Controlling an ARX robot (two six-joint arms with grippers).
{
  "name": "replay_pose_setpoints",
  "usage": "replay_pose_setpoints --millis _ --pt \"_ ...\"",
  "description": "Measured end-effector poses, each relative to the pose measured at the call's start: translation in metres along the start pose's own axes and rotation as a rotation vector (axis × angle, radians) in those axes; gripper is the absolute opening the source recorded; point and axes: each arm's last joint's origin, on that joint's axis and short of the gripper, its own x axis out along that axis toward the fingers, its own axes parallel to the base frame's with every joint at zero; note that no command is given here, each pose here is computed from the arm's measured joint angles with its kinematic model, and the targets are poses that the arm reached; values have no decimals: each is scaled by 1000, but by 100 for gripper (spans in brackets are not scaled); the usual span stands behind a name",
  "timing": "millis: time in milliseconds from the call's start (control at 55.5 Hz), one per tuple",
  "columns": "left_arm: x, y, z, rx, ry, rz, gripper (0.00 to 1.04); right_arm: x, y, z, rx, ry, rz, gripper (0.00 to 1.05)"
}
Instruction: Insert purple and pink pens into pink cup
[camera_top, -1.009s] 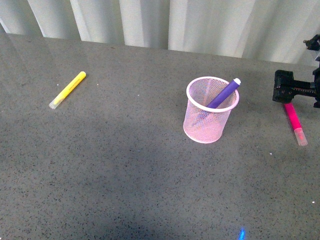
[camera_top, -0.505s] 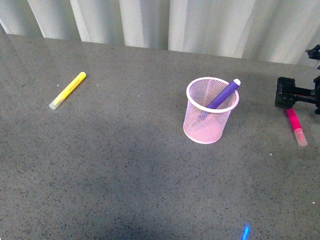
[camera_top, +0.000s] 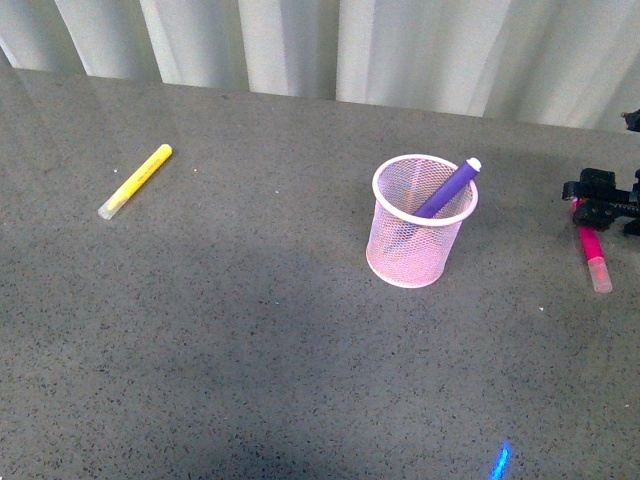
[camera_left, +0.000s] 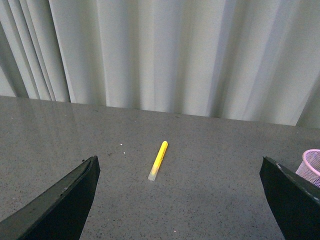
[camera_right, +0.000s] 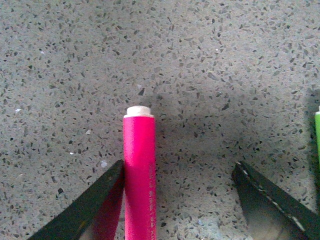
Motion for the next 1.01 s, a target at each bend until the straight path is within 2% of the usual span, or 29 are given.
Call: replay_pose_setpoints --millis 360,685,829,1009 --pt "0 0 0 0 0 0 98 -1 -16 -2 24 -6 -5 14" --pt "0 0 0 0 0 0 98 -4 -19 -6 53 -56 34 12" --pt "0 0 0 0 0 0 98 -19 -15 -2 97 -177 112 12" --pt "0 0 0 0 0 0 98 -66 -3 19 122 -423 234 12"
